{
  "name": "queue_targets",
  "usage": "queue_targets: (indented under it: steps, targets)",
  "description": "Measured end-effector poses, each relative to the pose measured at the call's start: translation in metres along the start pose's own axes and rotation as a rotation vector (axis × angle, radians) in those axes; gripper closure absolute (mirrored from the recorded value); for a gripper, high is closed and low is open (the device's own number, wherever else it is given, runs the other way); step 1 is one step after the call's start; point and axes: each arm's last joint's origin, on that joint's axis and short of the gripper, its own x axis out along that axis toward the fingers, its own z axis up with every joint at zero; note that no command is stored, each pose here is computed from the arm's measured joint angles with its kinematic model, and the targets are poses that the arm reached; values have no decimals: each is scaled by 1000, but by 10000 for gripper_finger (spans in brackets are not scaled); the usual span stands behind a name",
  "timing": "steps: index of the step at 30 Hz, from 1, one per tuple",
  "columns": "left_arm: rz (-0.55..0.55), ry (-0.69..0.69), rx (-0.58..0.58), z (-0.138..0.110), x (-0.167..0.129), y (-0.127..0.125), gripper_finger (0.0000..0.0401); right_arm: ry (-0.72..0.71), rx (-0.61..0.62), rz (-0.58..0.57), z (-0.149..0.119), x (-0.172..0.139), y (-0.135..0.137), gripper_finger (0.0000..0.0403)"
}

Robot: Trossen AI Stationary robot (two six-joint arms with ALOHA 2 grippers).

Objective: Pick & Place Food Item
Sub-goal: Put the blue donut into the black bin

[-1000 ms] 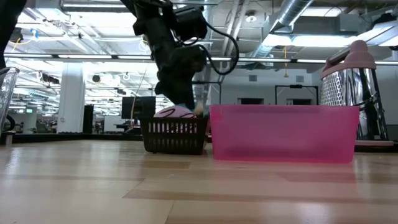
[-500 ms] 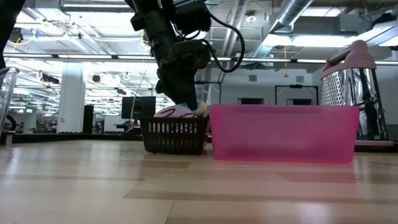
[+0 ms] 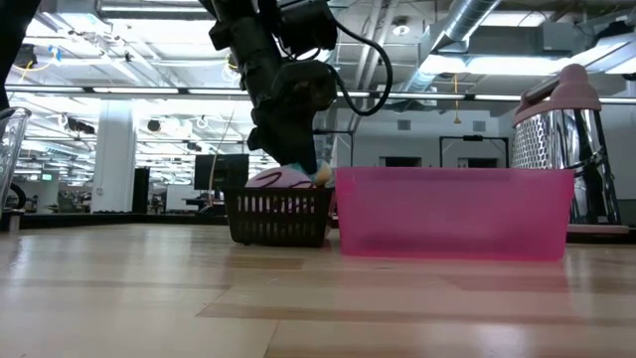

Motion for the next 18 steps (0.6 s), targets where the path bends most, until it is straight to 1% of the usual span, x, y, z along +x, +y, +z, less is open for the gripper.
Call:
queue_targets:
  steps: [5, 10, 15, 18]
  targets:
    - [45, -20, 30, 1, 0, 2, 255, -2, 0, -1, 0, 0, 0, 180]
    - [68, -28, 34, 1, 0, 2, 256, -2, -5, -1, 0, 0, 0, 180]
    - [84, -21, 37, 1, 13, 3, 257, -2, -9, -3, 0, 0, 0, 180]
    - [91, 6, 38, -2, 23, 3, 257, -1, -7, -3, 0, 0, 0, 180]
